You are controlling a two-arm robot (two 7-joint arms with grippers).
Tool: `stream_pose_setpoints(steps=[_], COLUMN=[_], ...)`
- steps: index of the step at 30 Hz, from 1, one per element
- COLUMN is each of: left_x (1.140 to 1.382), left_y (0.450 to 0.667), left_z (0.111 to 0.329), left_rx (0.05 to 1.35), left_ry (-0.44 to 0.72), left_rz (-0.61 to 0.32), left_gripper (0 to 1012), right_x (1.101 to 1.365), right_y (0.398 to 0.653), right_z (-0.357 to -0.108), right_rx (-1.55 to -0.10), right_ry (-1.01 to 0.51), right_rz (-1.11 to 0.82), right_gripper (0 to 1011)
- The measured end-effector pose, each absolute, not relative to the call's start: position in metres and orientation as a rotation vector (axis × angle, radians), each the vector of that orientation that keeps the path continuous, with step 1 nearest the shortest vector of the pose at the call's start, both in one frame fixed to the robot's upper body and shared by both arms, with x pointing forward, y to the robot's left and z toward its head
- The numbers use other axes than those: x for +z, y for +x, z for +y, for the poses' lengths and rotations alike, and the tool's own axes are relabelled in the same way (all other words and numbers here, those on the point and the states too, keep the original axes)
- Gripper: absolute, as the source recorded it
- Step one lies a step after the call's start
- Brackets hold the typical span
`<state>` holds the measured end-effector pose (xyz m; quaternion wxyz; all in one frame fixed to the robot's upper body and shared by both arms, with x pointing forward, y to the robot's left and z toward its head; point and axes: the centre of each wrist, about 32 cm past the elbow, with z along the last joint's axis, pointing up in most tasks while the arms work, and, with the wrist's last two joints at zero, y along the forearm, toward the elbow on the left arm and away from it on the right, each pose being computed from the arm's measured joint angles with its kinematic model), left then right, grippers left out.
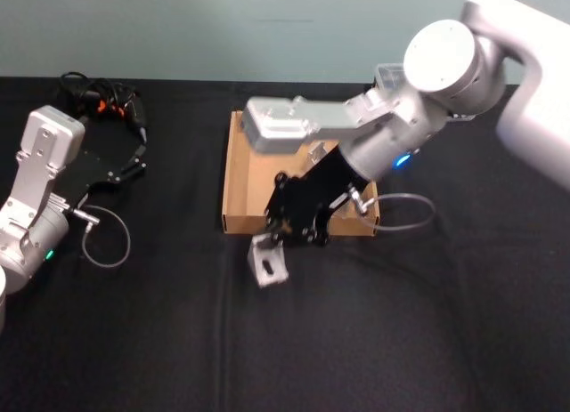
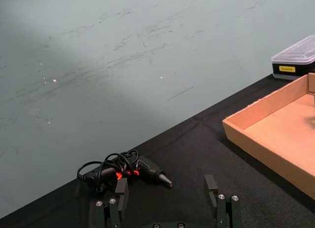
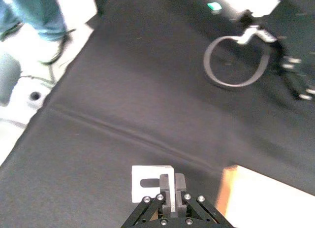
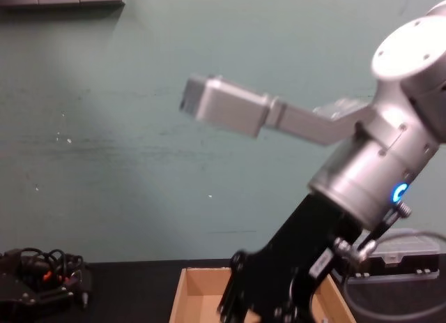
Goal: Use one hand to pick up the angle iron from the table and place it into the box.
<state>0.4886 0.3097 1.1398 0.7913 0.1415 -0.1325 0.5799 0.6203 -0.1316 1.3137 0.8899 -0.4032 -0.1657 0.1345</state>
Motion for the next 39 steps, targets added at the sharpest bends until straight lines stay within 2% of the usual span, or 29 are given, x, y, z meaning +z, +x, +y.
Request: stream_pose_setpoints(steps=[8, 17, 27, 39], left_x=[1.140, 1.140, 1.140, 1.140], left_y=[0.489, 0.489, 0.489, 0.489], left_z=[0.310, 0.310, 0.310, 0.310], left_rx=[1.248, 1.248, 1.248, 1.248], left_ry=[0.304, 0.304, 0.304, 0.304], left_rz=[-0.285, -0.285, -0.285, -0.285], left_gripper=[1000, 1000, 1000, 1000], right_x=[1.330, 1.313, 1.280, 1.258], right_y=[0.623, 0.626, 0.631, 0.635], right_z=[-0.166, -0.188, -0.186, -0.176], right_rx=[0.053, -0.194, -0.374, -0.416], right_ry=[-0.771, -0.741, -0.729, -0.744], right_rz=[-0.327, -0.269, -0.193, -0.147], right_gripper=[66, 66, 66, 66])
